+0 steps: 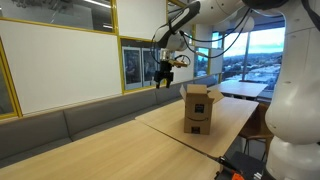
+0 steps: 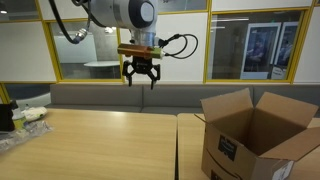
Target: Pick up the masking tape, the green object and the shifting spanner from the table and put them in the carton box, then push the box to the left
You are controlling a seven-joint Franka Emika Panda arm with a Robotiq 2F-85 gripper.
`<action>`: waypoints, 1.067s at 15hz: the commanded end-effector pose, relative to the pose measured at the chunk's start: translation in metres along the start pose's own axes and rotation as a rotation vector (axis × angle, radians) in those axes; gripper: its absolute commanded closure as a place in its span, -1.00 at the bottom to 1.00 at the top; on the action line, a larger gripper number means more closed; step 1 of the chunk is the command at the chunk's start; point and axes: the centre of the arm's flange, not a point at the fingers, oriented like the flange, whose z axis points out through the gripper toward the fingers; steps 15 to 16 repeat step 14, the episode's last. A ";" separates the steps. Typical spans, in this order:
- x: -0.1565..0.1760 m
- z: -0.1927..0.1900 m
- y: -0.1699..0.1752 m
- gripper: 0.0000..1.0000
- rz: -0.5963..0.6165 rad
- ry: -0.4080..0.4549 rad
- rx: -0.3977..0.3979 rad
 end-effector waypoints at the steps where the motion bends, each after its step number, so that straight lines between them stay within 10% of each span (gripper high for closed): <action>1: 0.001 -0.009 -0.005 -1.00 -0.039 -0.026 -0.032; 16: -0.001 0.006 -0.002 -1.00 -0.015 -0.026 -0.009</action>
